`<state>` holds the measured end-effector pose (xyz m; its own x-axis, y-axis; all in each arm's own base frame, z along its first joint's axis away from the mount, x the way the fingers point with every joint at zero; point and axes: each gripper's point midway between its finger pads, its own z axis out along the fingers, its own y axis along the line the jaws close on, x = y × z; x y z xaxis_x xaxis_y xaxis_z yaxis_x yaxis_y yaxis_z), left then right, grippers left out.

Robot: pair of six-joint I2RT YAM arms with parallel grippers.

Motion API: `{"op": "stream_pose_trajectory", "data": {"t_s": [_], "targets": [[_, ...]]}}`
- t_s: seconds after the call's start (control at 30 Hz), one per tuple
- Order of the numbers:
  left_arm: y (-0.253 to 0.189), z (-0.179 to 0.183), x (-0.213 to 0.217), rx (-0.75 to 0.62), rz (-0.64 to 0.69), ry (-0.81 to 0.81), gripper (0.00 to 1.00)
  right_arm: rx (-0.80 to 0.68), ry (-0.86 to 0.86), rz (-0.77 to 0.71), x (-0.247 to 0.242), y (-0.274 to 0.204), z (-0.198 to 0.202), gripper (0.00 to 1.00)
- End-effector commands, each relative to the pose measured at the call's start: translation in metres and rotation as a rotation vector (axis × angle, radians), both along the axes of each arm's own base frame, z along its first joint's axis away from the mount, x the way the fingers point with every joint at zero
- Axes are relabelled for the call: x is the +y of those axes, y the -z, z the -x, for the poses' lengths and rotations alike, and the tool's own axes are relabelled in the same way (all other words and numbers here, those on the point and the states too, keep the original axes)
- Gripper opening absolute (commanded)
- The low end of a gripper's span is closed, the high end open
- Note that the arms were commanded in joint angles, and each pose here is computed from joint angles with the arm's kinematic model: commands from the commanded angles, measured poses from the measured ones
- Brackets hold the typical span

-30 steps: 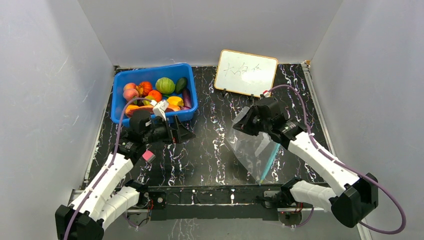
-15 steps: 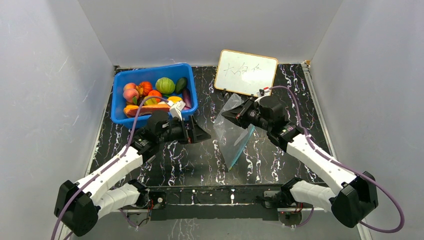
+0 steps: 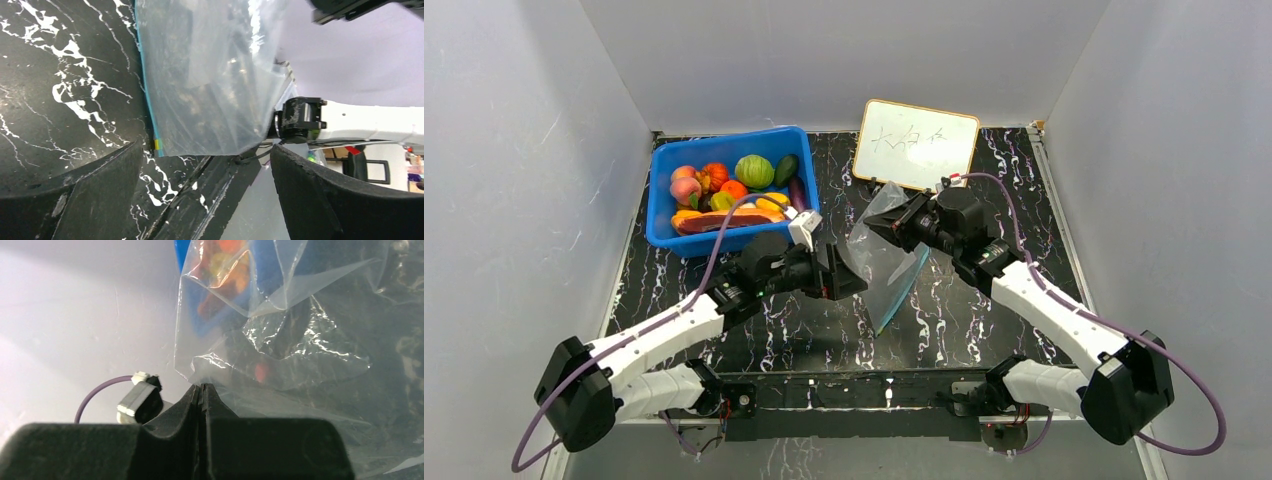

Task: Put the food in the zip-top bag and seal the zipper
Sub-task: Pick up the zipper food storage bag at the center of the board.

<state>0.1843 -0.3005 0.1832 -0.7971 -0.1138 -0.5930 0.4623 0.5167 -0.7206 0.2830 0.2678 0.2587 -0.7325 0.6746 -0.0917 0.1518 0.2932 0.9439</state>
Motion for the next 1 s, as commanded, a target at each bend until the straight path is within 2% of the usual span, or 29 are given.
{"op": "stream_pose_trajectory", "data": {"t_s": [0.0, 0.2, 0.27, 0.37, 0.43, 0.47, 0.57, 0.63, 0.7, 0.77, 0.97], "targets": [[0.007, -0.012, -0.005, -0.039, -0.057, -0.019, 0.95, -0.089, 0.015, -0.051, 0.006, -0.039, -0.013, 0.00], [0.015, -0.021, -0.013, -0.047, -0.133, -0.053, 0.85, -0.078, -0.007, -0.062, 0.008, -0.031, -0.009, 0.00], [0.010, -0.023, -0.015, -0.060, -0.142, -0.044, 0.76, -0.079, -0.009, -0.050, 0.008, -0.028, -0.009, 0.00], [0.003, -0.026, -0.014, -0.083, -0.125, -0.065, 0.50, -0.077, 0.005, -0.029, 0.004, -0.021, -0.008, 0.00], [-0.003, -0.026, -0.015, -0.103, -0.089, -0.070, 0.13, -0.090, 0.006, -0.007, 0.002, -0.018, -0.008, 0.00], [-0.006, -0.025, -0.015, -0.112, -0.075, -0.065, 0.00, -0.093, 0.006, 0.013, 0.001, -0.014, -0.008, 0.00], [-0.011, -0.022, -0.016, -0.108, -0.064, -0.055, 0.00, -0.110, -0.011, 0.081, -0.004, -0.002, -0.005, 0.12], [-0.015, -0.020, -0.016, -0.106, -0.067, -0.044, 0.00, -0.131, -0.015, 0.145, -0.011, 0.007, -0.001, 0.25], [-0.021, -0.018, -0.014, -0.109, -0.057, -0.045, 0.00, -0.182, -0.015, 0.217, -0.020, 0.009, 0.001, 0.42], [-0.030, -0.016, -0.014, -0.111, -0.040, -0.046, 0.00, -0.243, -0.013, 0.300, -0.029, 0.009, 0.002, 0.53], [-0.060, -0.013, -0.010, -0.102, -0.012, -0.061, 0.00, -0.570, -0.126, 0.571, -0.047, -0.003, 0.005, 0.65]]}}
